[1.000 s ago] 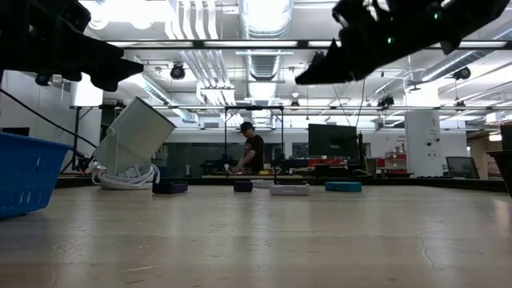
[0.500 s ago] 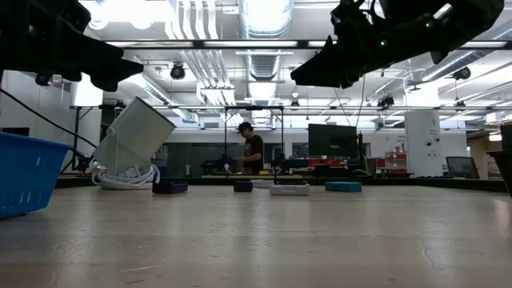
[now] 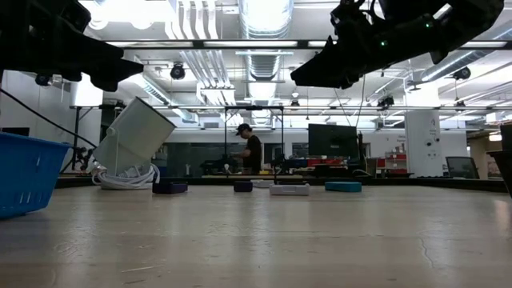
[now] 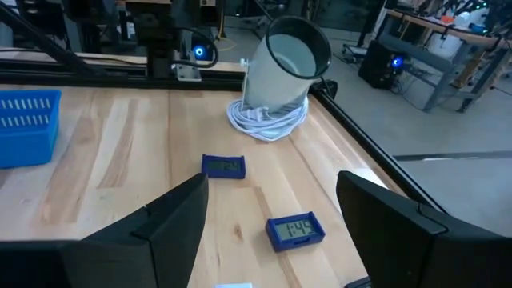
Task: Pick & Place Office items
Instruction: Put the bottom blue digital clock into the blue bin
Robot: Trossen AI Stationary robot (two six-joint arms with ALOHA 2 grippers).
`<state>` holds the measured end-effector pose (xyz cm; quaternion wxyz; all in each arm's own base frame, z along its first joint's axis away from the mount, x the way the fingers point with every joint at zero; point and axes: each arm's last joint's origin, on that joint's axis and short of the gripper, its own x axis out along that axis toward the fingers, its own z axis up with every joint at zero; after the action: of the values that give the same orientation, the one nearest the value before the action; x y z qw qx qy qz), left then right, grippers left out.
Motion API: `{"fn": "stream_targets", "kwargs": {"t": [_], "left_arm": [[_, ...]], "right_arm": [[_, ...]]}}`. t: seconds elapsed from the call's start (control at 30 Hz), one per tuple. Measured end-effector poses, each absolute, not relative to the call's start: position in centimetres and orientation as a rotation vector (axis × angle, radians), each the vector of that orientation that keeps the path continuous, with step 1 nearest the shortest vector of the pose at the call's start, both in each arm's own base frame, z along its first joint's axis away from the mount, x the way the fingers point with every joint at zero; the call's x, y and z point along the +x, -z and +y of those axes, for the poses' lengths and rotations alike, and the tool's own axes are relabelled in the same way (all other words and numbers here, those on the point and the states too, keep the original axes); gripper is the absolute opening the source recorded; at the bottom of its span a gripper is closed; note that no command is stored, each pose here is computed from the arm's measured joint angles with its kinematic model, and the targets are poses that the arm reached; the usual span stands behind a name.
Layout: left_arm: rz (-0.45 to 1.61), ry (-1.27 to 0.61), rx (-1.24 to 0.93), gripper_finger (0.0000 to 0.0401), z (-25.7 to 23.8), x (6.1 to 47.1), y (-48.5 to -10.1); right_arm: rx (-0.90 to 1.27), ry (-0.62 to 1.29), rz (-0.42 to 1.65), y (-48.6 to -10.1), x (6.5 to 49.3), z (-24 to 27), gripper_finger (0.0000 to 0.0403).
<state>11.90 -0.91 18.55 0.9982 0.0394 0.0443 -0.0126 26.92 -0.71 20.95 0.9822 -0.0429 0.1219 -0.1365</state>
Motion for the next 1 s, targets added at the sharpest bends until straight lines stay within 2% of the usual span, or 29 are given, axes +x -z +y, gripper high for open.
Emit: {"fn": "stream_targets", "kwargs": {"t": [1.0], "left_arm": [[0.088,-0.015,0.110,0.0289,-0.79,11.90,-18.57]], "right_arm": [[-0.087,0.275,0.247,-20.93,26.92,-0.71,0.0274]]}}
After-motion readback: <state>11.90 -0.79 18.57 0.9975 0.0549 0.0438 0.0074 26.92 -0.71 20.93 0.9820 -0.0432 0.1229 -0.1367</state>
